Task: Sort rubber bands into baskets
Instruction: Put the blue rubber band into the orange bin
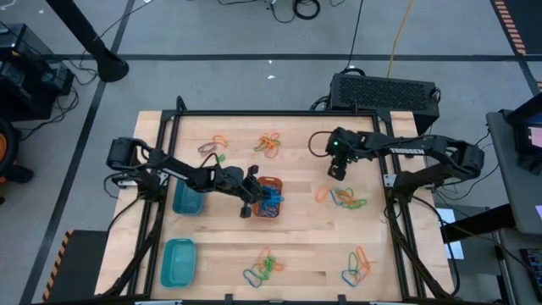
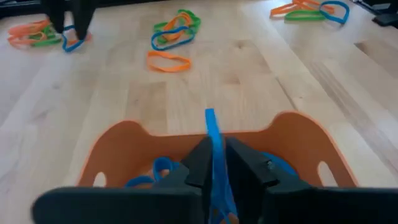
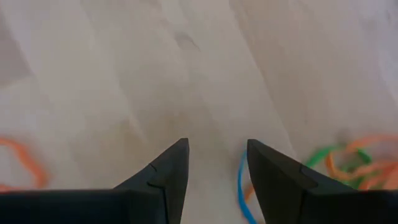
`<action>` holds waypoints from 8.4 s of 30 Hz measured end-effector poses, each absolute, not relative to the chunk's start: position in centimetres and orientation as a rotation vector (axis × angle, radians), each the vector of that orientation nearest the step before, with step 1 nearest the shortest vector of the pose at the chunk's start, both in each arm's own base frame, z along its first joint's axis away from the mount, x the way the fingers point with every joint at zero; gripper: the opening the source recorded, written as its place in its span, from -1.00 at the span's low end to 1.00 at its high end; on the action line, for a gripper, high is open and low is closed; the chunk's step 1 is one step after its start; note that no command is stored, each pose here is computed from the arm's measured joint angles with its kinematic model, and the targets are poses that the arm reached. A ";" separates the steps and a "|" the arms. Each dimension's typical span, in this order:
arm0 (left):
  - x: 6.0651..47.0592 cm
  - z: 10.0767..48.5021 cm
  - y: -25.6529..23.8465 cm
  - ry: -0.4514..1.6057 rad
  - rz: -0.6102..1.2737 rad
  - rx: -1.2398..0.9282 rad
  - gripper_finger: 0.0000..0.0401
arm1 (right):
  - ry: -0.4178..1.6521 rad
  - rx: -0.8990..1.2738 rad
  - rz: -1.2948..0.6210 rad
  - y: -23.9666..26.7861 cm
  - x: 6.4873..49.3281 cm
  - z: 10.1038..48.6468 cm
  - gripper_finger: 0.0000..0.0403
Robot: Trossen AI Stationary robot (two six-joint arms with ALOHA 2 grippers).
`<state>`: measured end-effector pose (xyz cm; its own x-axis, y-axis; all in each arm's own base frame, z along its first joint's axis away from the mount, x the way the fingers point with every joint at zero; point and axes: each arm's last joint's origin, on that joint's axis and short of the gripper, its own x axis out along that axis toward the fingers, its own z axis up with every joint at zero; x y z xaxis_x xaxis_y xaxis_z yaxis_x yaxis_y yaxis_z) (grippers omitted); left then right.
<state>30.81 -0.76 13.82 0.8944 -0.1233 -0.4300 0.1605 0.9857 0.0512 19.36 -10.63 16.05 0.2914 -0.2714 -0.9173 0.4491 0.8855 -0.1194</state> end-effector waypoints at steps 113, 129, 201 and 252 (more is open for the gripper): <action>32.8 17.7 -2.3 0.056 -0.392 0.097 -0.35 | 0.265 0.289 0.406 3.4 30.5 22.5 -1.00; 32.8 17.8 -2.3 0.051 -0.380 0.099 -0.36 | 0.238 0.275 0.350 3.1 30.6 22.7 -1.00; 29.5 17.9 -2.2 0.527 -0.008 0.167 -0.48 | 0.556 0.349 0.320 2.2 29.6 19.9 -0.41; 28.7 13.5 -24.7 0.951 -0.305 -0.019 -0.48 | 0.466 0.209 0.448 11.7 27.9 20.7 -0.41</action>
<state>28.75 -24.71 13.46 0.5419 -0.2646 -0.7977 0.2482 0.9572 -0.1489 27.94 11.73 20.75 0.7988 0.4615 -0.3859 -0.3677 0.8822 0.2941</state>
